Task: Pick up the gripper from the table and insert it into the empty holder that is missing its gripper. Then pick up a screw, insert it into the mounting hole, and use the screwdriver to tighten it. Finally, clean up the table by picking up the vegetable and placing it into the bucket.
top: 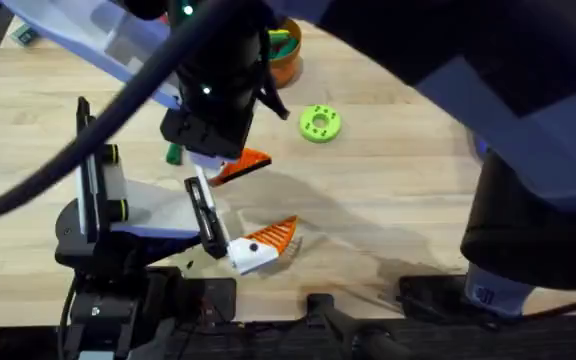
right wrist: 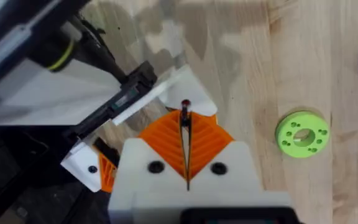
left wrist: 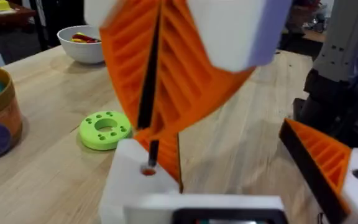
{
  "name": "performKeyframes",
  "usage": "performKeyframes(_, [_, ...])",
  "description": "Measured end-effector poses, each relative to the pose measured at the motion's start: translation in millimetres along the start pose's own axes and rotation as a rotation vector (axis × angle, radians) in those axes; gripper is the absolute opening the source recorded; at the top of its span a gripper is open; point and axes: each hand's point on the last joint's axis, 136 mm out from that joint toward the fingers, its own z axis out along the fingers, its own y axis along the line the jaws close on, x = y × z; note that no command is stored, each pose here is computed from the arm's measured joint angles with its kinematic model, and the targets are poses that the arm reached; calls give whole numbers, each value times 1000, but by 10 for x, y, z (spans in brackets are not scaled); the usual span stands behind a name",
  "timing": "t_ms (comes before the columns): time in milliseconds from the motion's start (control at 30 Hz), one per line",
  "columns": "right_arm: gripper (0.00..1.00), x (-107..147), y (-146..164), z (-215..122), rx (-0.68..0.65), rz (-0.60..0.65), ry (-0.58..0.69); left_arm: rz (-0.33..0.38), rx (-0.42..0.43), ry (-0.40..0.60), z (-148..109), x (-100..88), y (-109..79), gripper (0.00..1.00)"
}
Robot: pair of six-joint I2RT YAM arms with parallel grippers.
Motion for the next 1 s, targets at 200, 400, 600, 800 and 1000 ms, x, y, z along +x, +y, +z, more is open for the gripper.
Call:
performKeyframes(200, [6,-4,-12,136,-8,3,31,0,0,0,0,0,0,986])
performKeyframes(400, [6,-4,-16,181,-10,3,41,0,0,0,0,0,0,985])
performKeyframes(600, [6,-4,-16,181,-10,3,41,0,0,0,0,0,0,985])
performKeyframes(800, [510,-5,-16,181,-11,3,41,0,0,0,0,1,-1,987])
performKeyframes(1000, [965,32,-85,175,7,-1,52,-2,0,0,0,1,1,986])
